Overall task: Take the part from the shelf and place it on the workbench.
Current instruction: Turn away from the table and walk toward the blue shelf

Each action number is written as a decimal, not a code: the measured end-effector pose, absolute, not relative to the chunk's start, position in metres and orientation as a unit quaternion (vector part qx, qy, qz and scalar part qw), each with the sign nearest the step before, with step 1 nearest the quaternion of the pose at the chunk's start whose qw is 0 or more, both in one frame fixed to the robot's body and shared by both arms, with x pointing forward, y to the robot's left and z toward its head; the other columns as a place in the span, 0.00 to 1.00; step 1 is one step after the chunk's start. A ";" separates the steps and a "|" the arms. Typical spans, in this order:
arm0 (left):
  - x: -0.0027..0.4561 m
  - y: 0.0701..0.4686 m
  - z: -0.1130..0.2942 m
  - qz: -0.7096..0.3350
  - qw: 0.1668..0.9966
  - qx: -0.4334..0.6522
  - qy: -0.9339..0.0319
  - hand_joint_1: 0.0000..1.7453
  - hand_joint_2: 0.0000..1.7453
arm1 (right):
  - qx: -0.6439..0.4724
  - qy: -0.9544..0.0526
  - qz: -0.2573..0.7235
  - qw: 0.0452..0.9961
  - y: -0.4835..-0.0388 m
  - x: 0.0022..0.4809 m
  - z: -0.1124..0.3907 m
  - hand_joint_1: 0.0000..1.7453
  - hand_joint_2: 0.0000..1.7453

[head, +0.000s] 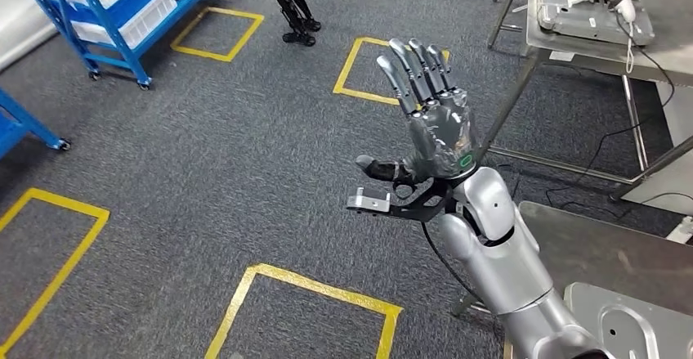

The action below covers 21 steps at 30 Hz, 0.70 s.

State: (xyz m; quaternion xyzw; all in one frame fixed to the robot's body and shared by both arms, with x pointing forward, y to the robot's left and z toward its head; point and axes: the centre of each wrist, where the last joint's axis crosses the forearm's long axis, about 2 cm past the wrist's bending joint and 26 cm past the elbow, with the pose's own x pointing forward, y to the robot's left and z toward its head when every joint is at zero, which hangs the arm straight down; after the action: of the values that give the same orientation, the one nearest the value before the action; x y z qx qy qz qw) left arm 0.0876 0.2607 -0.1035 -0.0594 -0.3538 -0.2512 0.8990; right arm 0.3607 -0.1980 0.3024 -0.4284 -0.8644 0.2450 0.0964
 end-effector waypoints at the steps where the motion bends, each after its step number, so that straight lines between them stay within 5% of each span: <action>1: 0.087 0.262 -0.104 -0.252 0.899 -0.058 -0.353 0.00 0.00 | -0.428 -0.864 0.246 0.097 -0.198 0.361 0.302 0.00 0.00; 21: 0.085 0.266 -0.104 -0.254 0.903 -0.055 -0.343 0.00 0.00 | -0.421 -0.864 0.252 0.115 -0.197 0.361 0.291 0.00 0.00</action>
State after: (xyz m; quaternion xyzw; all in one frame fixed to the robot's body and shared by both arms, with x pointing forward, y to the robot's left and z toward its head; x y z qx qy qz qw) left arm 0.0847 0.2658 -0.1044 -0.0550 -0.3426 -0.2545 0.9027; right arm 0.3611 -0.1970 0.2913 -0.4215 -0.8635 0.2520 0.1147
